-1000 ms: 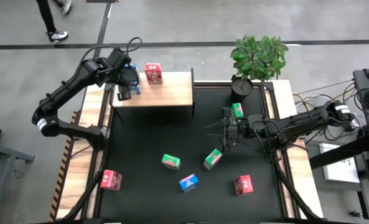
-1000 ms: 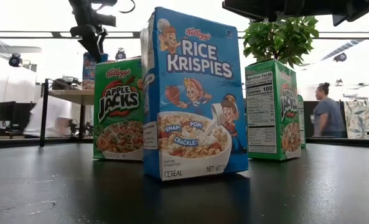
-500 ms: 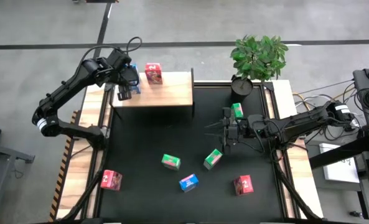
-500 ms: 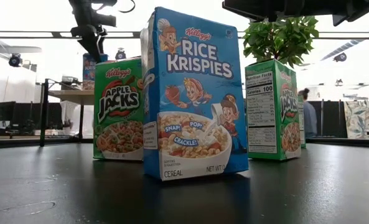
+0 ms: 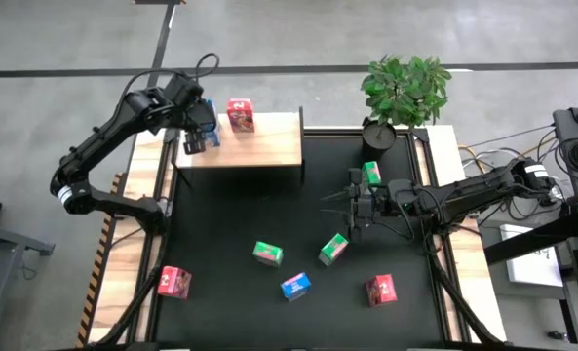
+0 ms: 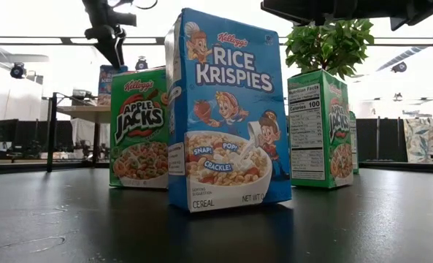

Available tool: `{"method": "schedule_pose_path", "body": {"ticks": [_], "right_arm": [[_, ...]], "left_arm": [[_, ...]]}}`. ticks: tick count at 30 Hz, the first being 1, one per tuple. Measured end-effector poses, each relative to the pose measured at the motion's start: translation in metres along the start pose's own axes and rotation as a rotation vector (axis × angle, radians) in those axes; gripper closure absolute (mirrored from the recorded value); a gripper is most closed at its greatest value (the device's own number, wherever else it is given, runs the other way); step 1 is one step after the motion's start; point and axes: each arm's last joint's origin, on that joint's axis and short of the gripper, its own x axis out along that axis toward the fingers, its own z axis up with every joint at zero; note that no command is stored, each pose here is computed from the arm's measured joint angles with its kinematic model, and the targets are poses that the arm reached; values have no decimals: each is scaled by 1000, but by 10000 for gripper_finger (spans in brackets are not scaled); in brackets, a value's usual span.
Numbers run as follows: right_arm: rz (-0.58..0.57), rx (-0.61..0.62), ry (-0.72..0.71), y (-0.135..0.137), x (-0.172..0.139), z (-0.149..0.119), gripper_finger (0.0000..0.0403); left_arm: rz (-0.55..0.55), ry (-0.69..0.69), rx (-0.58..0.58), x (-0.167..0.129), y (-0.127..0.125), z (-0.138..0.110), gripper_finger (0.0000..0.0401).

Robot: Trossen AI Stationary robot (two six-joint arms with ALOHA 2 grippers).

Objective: Stack cereal on shelf
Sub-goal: Put the top blue cereal box on the shelf aligned with the other blue cereal box

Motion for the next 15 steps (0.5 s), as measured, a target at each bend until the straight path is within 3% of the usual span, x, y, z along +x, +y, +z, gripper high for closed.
{"method": "schedule_pose_path", "body": {"ticks": [10, 15], "right_arm": [[0, 0, 0, 0, 0, 0, 291], [0, 0, 0, 0, 0, 0, 291]], "left_arm": [[25, -45, -25, -20, 8, 2, 174], [-46, -206, -119, -33, 12, 10, 178]]}}
